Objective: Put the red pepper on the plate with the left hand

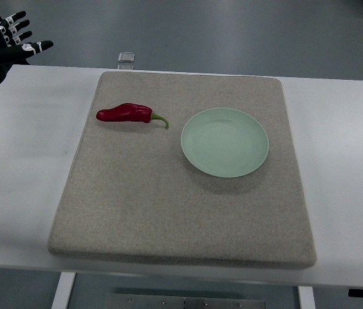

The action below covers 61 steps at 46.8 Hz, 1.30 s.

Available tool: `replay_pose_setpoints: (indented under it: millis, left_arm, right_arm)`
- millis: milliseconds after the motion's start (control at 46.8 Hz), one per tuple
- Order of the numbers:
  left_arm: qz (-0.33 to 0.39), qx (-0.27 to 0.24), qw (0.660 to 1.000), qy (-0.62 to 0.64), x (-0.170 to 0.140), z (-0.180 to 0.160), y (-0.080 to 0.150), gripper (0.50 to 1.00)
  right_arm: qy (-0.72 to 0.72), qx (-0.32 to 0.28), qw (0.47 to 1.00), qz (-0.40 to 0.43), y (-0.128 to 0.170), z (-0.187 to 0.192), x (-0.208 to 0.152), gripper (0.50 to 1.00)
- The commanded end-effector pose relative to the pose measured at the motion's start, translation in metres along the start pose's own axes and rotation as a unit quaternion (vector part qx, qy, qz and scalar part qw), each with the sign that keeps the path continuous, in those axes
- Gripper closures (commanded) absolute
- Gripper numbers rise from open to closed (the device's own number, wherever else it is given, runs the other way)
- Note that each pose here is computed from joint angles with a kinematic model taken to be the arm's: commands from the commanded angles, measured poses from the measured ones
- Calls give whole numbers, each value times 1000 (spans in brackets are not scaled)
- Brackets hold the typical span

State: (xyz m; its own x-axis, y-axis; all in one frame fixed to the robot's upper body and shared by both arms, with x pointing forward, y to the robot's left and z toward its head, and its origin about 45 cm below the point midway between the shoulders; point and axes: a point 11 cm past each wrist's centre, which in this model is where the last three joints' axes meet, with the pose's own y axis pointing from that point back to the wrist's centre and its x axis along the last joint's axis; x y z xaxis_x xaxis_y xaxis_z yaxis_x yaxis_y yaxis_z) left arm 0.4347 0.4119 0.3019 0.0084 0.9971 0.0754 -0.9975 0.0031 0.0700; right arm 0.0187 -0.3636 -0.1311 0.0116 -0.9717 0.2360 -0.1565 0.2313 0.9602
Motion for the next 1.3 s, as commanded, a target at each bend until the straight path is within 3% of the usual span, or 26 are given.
replay_pose_setpoints:
  millis: [0,1282]
  left_arm:
    - [-1,1,1000,1,-2,-1,0,500]
    - [-13,-26,1000,-11,6,22,-2,500]
  right_arm:
    - [0,0,1000,0,0,0,0,568]
    - [0,0,1000,0,0,0,0,568]
